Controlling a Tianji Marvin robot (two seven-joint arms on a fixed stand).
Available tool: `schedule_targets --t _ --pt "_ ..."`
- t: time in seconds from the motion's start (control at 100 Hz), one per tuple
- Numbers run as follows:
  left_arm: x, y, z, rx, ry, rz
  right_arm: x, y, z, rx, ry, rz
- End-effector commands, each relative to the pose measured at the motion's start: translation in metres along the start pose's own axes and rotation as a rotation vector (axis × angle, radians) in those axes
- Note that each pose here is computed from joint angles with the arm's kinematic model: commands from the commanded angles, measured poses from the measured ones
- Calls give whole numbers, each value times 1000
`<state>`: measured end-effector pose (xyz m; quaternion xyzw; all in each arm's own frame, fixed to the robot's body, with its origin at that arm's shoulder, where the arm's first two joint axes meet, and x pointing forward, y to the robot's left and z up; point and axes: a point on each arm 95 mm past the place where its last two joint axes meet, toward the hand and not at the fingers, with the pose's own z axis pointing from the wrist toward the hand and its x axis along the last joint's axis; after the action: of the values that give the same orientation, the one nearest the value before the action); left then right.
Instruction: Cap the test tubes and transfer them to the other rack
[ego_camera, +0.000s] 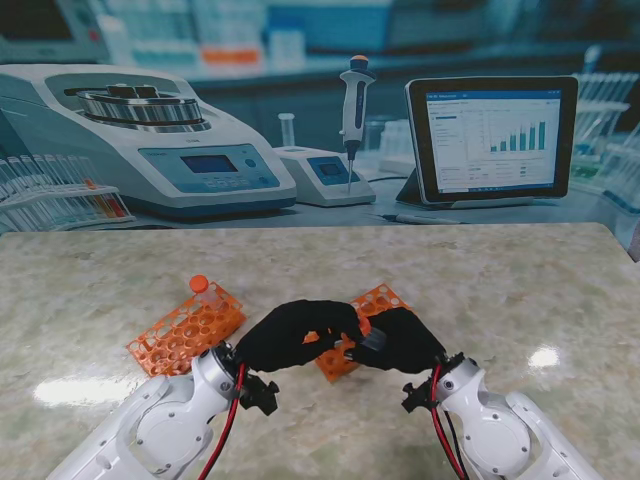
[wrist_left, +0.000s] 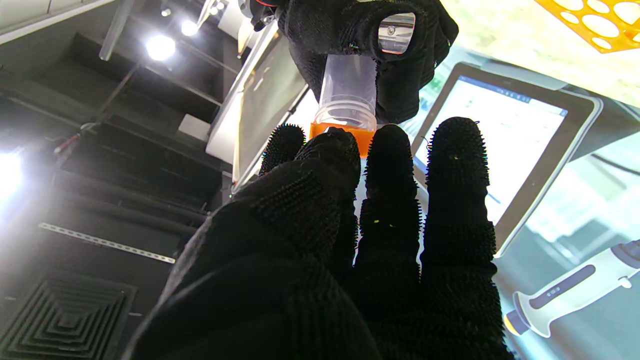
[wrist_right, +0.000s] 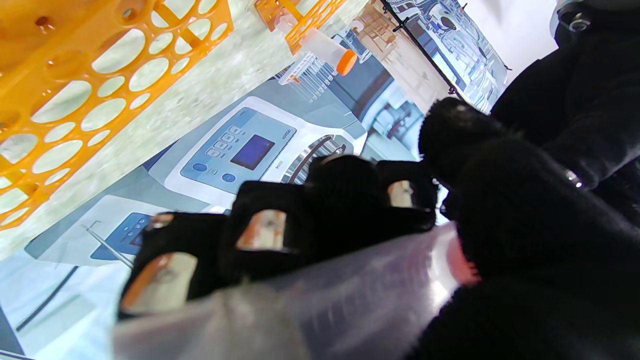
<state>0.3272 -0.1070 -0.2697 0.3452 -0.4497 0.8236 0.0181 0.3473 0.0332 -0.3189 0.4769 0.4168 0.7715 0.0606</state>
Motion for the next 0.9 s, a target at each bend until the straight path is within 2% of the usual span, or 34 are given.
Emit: schedule_targets --t 0.0,0.89 --pt "0 4 -2 -14 -7 -4 2 -2 -1 -5 0 8" --pt "0 4 -7 -45 -15 -3 0 1 -2 -29 -4 1"
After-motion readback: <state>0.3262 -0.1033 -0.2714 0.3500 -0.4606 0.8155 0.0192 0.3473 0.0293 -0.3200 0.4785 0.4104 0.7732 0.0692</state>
